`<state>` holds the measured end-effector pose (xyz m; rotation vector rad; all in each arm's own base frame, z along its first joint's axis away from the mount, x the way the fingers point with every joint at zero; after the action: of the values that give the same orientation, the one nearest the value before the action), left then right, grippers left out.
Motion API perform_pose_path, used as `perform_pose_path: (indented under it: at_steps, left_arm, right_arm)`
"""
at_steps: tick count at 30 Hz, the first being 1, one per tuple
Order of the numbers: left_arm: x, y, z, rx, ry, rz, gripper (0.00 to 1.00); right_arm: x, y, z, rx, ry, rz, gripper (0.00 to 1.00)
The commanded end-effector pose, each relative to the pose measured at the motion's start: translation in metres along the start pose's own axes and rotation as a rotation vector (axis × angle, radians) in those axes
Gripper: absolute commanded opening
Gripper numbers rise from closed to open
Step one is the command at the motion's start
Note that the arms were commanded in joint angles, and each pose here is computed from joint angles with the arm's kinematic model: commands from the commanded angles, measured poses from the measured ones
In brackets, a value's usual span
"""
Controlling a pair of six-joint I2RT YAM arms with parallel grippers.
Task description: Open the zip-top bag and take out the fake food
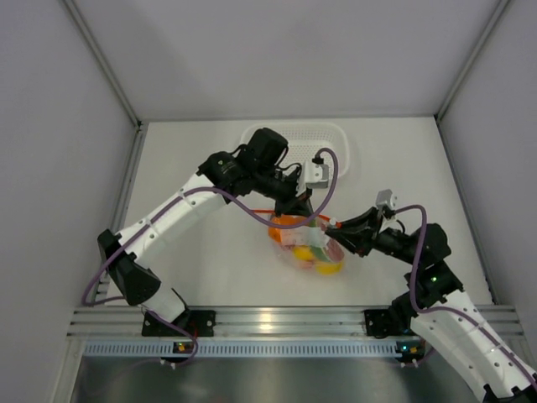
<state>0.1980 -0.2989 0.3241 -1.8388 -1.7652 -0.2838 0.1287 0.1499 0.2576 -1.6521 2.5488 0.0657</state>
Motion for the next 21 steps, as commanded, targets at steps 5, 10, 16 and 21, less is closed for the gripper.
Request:
perform_pose_path:
  at_steps: [5,10,16,21]
  left_arm:
    - [0.021,-0.022,-0.023,-0.121,-0.122,0.049,0.00]
    - [0.020,-0.024,-0.016,-0.119,-0.115,0.075,0.00]
    - [0.015,-0.024,-0.005,-0.127,-0.096,0.103,0.00]
    - [0.009,-0.023,-0.001,-0.144,-0.092,0.141,0.13]
  right_arm:
    - [-0.004,0.004,-0.017,0.094,-0.065,-0.036,0.14]
    - [-0.005,0.001,-0.021,0.104,-0.047,-0.005,0.10]
    - [-0.006,0.000,-0.029,0.128,-0.016,-0.007,0.00]
    - [-0.006,0.005,-0.029,0.120,0.046,-0.032,0.00]
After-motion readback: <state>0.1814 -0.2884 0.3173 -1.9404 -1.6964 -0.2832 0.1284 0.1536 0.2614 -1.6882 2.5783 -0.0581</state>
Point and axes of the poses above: each gripper's point midway between its finger pads, its own x axis back along the fingers, its own y axis along the line the jaws close on, z = x × y, the point moved 7 cm from there along x, back along the fingers, and after that the axes turned 14 degrees about x, right-handed, at the moved point
